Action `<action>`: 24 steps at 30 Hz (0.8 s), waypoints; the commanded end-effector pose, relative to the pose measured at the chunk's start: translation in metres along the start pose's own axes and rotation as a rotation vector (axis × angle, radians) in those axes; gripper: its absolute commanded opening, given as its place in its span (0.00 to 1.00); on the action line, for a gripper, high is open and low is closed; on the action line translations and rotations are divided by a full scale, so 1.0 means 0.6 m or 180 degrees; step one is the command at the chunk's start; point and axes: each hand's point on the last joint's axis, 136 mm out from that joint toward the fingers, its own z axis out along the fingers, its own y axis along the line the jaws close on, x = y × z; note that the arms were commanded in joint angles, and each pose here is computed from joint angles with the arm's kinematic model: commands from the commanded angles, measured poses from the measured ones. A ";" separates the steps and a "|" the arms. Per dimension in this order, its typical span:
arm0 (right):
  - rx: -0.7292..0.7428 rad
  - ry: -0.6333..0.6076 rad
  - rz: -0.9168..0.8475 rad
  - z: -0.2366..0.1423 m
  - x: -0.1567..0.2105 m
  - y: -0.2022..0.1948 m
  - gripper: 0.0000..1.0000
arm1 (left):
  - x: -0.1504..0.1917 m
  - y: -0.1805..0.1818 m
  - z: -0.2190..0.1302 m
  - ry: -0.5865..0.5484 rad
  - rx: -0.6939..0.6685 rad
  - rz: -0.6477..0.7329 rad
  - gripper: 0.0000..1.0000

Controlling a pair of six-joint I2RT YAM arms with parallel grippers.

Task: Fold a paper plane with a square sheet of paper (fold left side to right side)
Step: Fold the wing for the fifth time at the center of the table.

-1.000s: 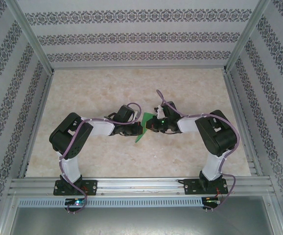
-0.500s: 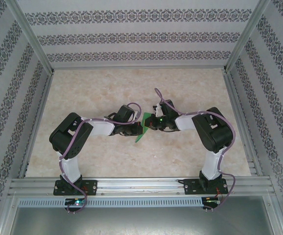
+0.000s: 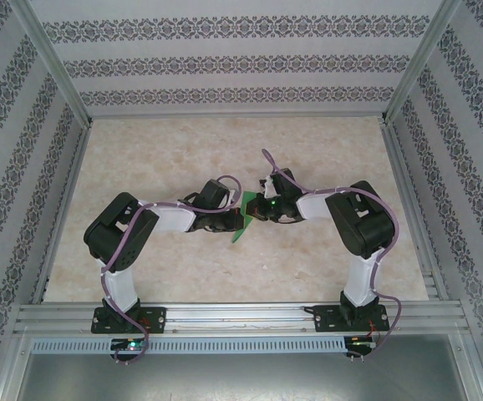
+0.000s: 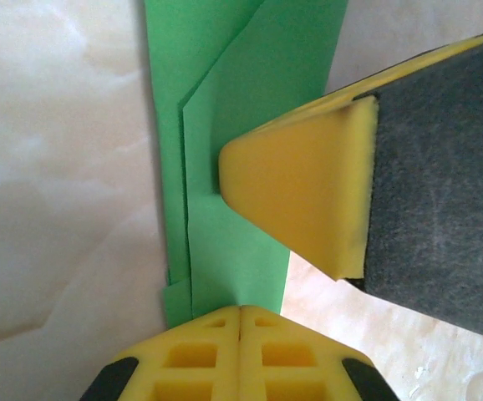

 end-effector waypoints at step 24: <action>0.0683 0.0496 0.0055 0.020 0.058 -0.101 0.00 | 0.015 -0.085 -0.071 0.0205 0.0486 -0.0049 0.14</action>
